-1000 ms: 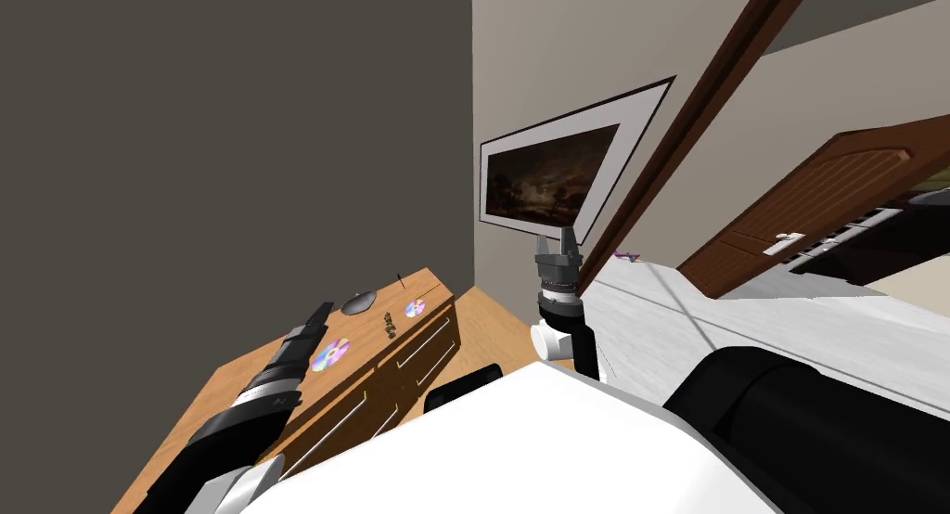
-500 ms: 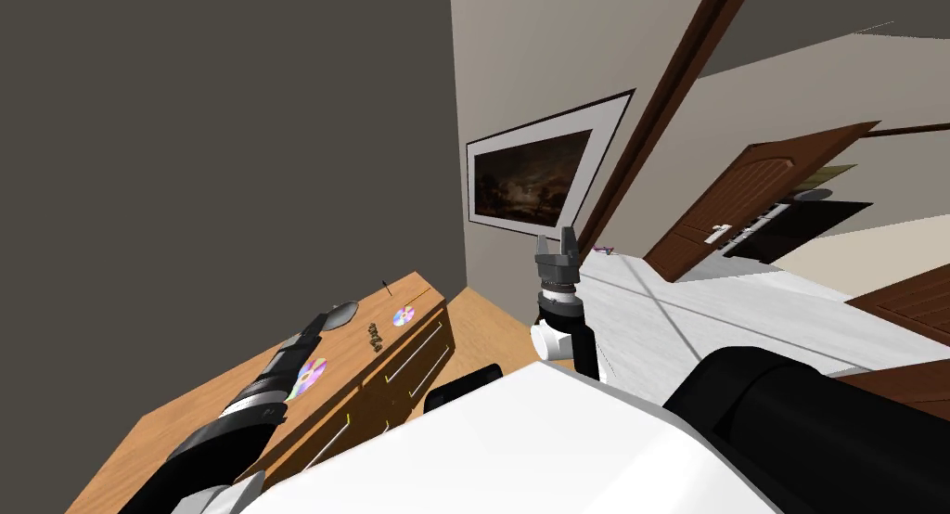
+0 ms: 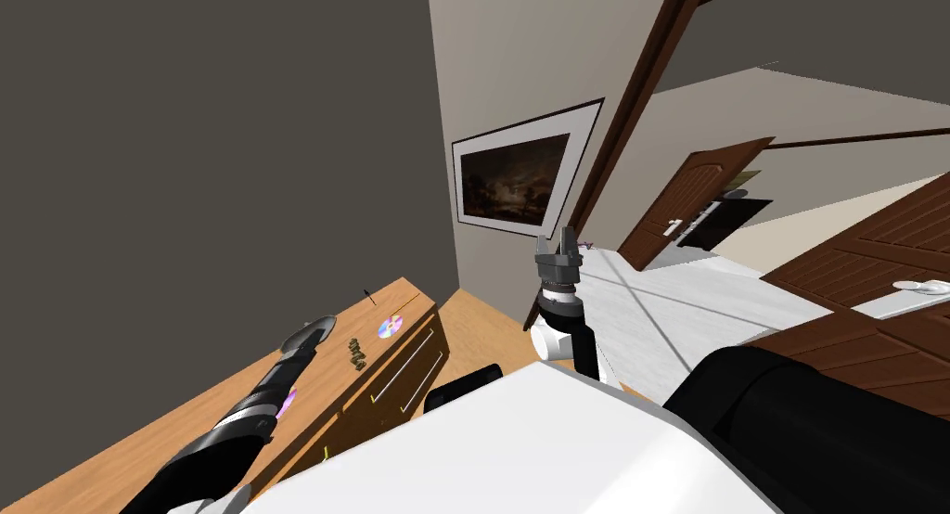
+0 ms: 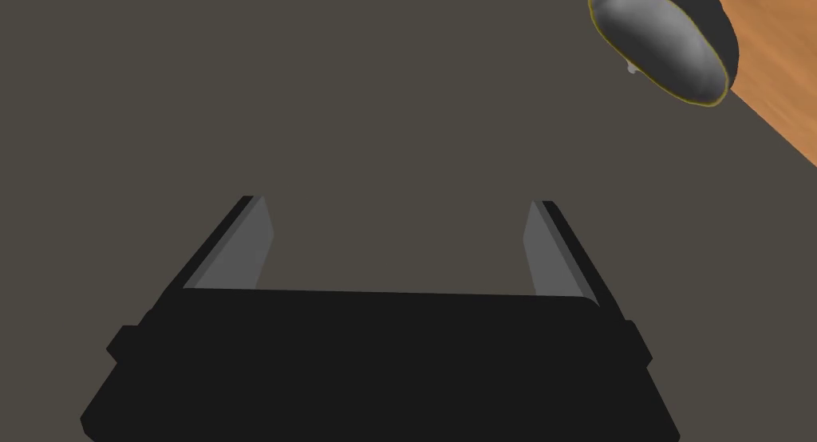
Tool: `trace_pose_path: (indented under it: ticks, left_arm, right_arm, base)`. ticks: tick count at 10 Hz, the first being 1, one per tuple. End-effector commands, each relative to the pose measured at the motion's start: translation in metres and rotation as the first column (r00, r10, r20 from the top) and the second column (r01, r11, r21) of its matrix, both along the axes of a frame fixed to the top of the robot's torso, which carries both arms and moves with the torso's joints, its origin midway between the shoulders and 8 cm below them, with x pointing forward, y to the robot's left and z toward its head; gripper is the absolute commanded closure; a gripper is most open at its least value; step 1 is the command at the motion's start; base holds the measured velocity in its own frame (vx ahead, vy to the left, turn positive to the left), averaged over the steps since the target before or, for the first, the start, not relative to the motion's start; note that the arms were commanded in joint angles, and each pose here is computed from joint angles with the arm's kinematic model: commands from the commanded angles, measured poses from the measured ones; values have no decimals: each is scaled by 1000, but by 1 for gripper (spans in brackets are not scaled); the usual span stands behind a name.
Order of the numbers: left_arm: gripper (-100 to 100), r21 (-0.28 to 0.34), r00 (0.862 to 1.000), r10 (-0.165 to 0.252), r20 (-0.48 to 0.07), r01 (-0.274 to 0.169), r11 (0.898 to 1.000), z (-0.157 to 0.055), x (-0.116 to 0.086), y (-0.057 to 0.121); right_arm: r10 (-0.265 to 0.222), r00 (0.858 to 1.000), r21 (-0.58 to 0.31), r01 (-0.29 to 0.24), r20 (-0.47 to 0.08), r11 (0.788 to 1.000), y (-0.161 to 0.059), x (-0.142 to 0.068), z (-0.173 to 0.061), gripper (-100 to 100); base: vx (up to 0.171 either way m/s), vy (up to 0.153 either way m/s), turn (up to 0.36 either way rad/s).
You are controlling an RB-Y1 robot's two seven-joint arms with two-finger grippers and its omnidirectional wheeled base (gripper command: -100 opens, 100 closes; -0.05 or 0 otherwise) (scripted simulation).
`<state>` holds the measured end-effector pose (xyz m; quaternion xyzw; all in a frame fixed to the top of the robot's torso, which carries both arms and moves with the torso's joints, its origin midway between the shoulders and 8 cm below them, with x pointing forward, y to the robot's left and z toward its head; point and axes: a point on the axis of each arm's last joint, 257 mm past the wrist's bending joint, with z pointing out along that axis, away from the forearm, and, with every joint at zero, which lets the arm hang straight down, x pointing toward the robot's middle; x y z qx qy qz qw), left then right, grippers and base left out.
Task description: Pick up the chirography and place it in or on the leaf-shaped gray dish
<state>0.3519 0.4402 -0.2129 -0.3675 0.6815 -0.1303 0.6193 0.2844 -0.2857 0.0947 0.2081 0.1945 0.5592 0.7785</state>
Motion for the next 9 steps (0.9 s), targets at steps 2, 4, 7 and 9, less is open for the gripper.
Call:
trace_pose_path:
  ticks: [2,4,7,9]
  left_arm:
    - [-100,14,992,46,-121,-44,999,-32,-22,24]
    - [-100,22,978,73,-196,-70,997,-52,-36,37]
    - [-100,38,936,122,-331,-116,993,-89,-67,61]
    - [-100,43,904,146,-402,-140,989,-107,-86,72]
  right_arm:
    - [0,1000,0,0,0,1000,0,0,0,0]
    - [0,1000,0,0,0,1000,0,0,0,0]
    - [0,1000,0,0,0,1000,0,0,0,0]
    - [0,1000,0,0,0,1000,0,0,0,0]
  base:
    - [46,-15,-248]
    - [40,-16,-150]
    - [38,-16,-174]
    - [41,-17,-170]
